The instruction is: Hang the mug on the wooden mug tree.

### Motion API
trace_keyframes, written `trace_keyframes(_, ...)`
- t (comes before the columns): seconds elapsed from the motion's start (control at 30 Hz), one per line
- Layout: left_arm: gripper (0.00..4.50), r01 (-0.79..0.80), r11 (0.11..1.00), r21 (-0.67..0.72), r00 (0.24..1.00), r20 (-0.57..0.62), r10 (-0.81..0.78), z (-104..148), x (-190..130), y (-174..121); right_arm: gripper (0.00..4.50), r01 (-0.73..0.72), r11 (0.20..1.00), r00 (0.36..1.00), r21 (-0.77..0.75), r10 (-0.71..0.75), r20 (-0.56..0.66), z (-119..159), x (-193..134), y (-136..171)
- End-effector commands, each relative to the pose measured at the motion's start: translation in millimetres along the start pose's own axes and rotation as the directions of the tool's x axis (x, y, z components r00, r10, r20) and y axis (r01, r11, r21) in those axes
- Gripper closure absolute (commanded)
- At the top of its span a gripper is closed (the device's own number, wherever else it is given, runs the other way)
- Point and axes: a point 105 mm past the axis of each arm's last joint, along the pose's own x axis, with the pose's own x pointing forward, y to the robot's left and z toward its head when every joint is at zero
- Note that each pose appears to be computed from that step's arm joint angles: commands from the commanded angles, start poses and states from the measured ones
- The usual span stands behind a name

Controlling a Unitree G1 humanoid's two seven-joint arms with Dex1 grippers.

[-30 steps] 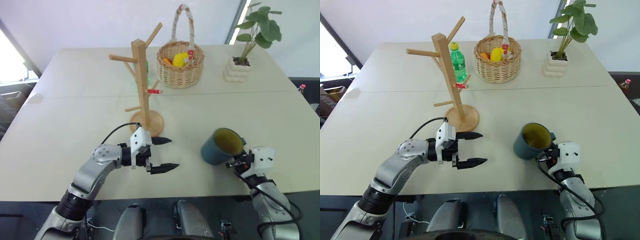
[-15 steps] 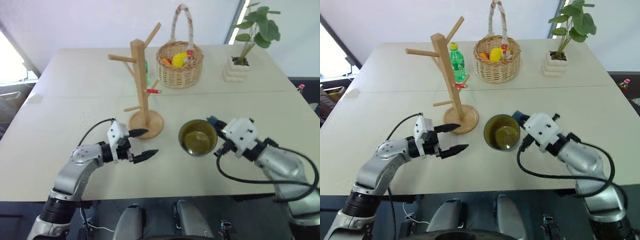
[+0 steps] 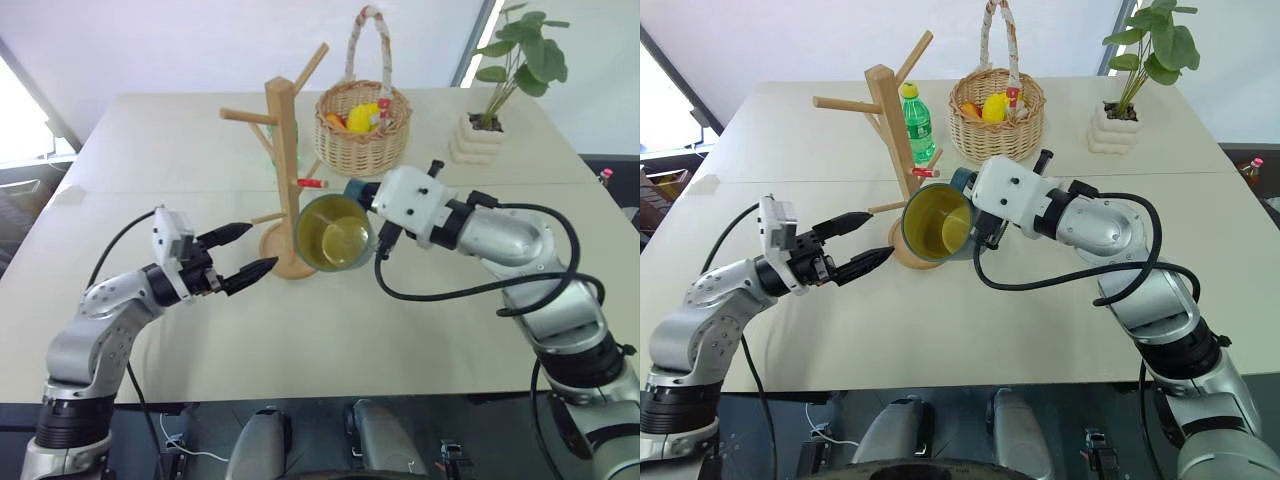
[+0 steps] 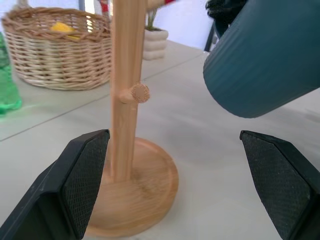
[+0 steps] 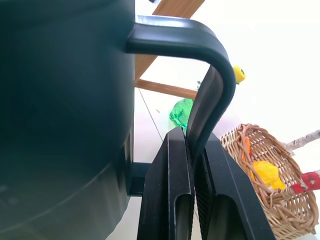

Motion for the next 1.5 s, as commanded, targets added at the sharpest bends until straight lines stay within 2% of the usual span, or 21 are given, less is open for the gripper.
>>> trace_keyframes(0.03,0.00,-0.014,0.999,0.032,0.999,0.036,0.012,15,-6,-2,4.48,0.019,0.998,0.999,-0.052,-0.016,0.050,14,5,-7)
trace_keyframes(0.33,0.00,-0.044,0.998,0.037,0.999,0.027,0.043,13,-14,-3,4.48,0.015,0.996,0.996,-0.086,-0.007,0.090,30,21,-14)
trace_keyframes(0.83,0.00,-0.037,0.998,0.051,0.997,0.076,0.033,31,-11,0,4.48,0.009,0.997,0.999,-0.082,-0.004,0.052,22,48,-8)
trace_keyframes(0.87,0.00,-0.037,0.998,0.051,0.996,0.078,0.033,31,-10,0,3.81,0.005,0.997,0.999,-0.080,-0.001,0.054,23,48,-7)
trace_keyframes(0.9,0.00,-0.037,0.998,0.050,0.996,0.078,0.033,31,-10,0,3.49,0.010,0.997,0.998,-0.079,-0.005,0.057,23,47,-8)
trace_keyframes(1.03,0.00,-0.046,0.998,0.049,0.996,0.078,0.042,31,-10,1,1.55,0.051,0.994,0.996,-0.100,-0.043,0.075,28,42,-17)
trace_keyframes(1.2,0.00,-0.059,0.997,0.046,0.995,0.081,0.055,30,-10,4,1.55,0.075,0.993,0.992,-0.096,-0.064,0.109,28,18,-31)
trace_keyframes(1.37,0.00,-0.096,0.995,0.014,0.992,0.085,0.095,26,-14,11,1.55,0.023,1.000,0.987,0.021,-0.026,0.156,14,-20,-31)
trace_keyframes(1.5,0.00,-0.236,0.970,-0.054,0.968,0.078,0.240,13,-26,35,1.55,0.091,0.924,0.984,0.371,-0.140,0.108,-40,-46,-29)
